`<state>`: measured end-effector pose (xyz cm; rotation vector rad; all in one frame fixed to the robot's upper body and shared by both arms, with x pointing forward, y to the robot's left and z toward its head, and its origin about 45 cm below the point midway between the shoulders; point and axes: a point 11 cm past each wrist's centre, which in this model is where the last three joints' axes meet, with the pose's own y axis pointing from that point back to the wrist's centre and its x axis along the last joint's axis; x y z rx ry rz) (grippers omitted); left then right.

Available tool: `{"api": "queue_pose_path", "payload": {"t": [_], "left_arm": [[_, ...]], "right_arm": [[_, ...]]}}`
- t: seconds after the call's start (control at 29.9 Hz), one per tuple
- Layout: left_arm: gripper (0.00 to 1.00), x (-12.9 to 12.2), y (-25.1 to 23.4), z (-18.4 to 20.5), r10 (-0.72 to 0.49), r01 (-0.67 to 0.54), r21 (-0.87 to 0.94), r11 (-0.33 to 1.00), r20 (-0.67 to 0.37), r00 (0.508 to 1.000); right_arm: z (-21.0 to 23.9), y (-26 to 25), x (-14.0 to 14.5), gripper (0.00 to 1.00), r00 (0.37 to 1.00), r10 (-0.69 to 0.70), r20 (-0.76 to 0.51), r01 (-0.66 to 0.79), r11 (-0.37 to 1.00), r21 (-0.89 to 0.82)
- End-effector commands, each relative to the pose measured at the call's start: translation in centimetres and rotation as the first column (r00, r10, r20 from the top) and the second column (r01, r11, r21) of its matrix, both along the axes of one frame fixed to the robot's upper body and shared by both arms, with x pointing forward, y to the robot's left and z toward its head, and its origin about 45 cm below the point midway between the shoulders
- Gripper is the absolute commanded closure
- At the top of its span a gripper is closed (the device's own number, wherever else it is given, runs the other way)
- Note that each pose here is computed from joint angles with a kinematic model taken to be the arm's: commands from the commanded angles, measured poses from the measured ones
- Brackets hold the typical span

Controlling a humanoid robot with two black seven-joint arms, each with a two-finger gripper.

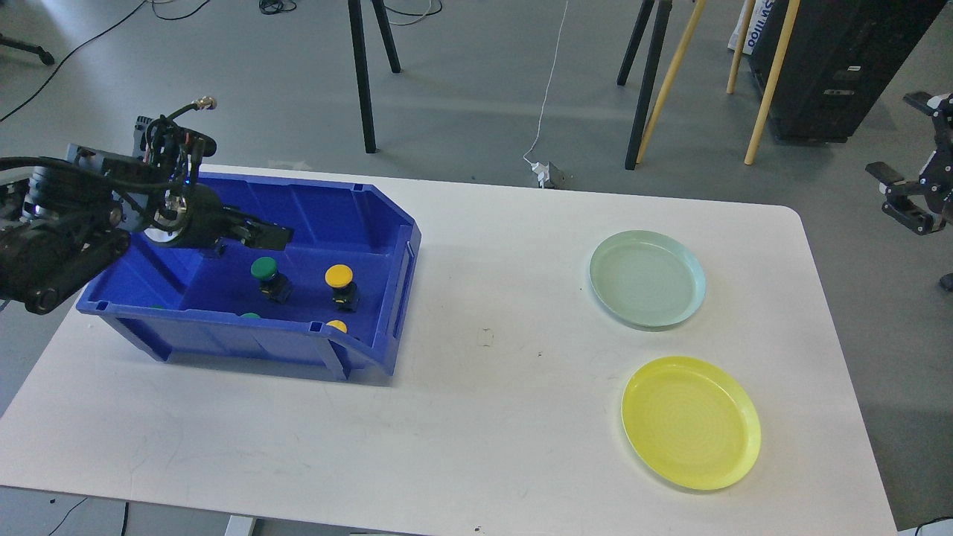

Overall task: Pass button and place on color plate
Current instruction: 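Grasp a green-topped button in the bin with the left gripper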

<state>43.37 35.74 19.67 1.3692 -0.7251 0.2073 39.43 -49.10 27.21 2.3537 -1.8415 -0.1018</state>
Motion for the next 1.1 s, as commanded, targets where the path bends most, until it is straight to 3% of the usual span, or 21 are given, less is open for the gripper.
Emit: {"api": "queue_pose_path", "payload": {"t": [0.0, 0.13, 0.6, 1.07], "left_arm": [[0.0, -1.0, 0.2, -1.9, 0.006, -0.006, 0.005, 1.0, -0.039, 0.999], [0.0, -1.5, 2.3, -3.1, 0.058, -0.056, 0.042, 0.998, -0.058, 0.997], [0.01, -1.0, -0.4, -5.3, 0.06, -0.06, 0.004, 0.998, -0.089, 0.994], [0.19, -1.2, -0.3, -6.9, 0.077, -0.077, 0.003, 0.997, -0.121, 0.99]], "right_arm": [[-0.2, 0.1, 0.0, 0.02, 1.0, 0.004, -0.004, -0.004, 1.0, -0.003], [-0.4, 0.1, -0.1, 0.02, 1.0, 0.001, -0.008, -0.001, 1.0, -0.003], [-1.6, 1.7, 0.4, 0.02, 0.999, 0.024, -0.021, -0.024, 1.0, -0.018], [-1.7, 1.8, 0.4, 0.02, 0.999, 0.024, -0.022, -0.025, 1.0, -0.017]]}}
